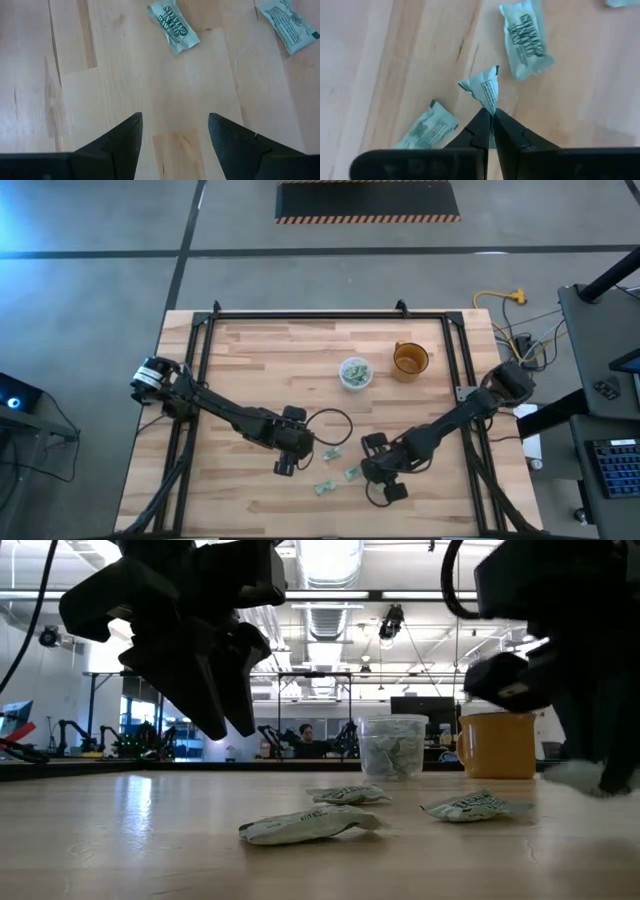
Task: Pick and place Stevia / Truvia into bins
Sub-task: Put the green stevia packet into the transparent bin
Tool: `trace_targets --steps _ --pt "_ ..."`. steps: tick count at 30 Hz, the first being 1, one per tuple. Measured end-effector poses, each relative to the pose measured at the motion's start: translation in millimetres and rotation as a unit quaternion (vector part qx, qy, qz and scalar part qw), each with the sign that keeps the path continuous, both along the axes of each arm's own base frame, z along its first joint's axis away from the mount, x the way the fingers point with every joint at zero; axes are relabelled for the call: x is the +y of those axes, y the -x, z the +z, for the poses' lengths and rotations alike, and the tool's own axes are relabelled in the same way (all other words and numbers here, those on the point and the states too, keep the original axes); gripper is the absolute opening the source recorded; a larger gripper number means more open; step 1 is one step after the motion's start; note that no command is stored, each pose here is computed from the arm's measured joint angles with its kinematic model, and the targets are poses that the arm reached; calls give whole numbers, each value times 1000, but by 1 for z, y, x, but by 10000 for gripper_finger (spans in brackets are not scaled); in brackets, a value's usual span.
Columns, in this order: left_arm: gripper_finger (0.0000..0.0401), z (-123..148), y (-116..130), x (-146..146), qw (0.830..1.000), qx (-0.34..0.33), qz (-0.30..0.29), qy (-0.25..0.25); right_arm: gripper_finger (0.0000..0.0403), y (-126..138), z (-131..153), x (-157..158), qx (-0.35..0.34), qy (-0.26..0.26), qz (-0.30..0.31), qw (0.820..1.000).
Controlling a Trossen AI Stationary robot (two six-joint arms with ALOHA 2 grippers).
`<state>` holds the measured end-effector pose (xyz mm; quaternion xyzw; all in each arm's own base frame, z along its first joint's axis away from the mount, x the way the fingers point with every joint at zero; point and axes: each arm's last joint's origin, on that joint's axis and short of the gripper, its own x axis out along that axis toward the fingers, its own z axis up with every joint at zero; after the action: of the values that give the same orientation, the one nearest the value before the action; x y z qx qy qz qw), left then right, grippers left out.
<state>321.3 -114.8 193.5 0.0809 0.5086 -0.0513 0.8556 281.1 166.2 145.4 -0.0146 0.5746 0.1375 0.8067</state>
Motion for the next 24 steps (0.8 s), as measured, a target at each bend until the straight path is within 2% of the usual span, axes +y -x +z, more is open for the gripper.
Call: trace_targets --steps 5,11,14,19,21,24 --pt "210 -3 1 1 1000 2 0 -1 13 6 18 -6 -25 31 -23 999" --pt "210 -9 3 3 1000 7 0 -7 13 11 39 -16 -98 133 -26 986" --pt "210 -9 3 3 1000 6 0 -8 13 10 49 -22 -145 209 -24 967" --pt "210 -8 2 3 1000 0 0 -7 13 9 65 -38 -198 330 -48 922" --pt "210 -8 2 3 1000 -3 -5 -9 13 7 70 -47 -204 361 -59 908" --pt "210 -7 1 3 1000 -4 -8 -11 13 4 77 -63 -203 378 -76 900"
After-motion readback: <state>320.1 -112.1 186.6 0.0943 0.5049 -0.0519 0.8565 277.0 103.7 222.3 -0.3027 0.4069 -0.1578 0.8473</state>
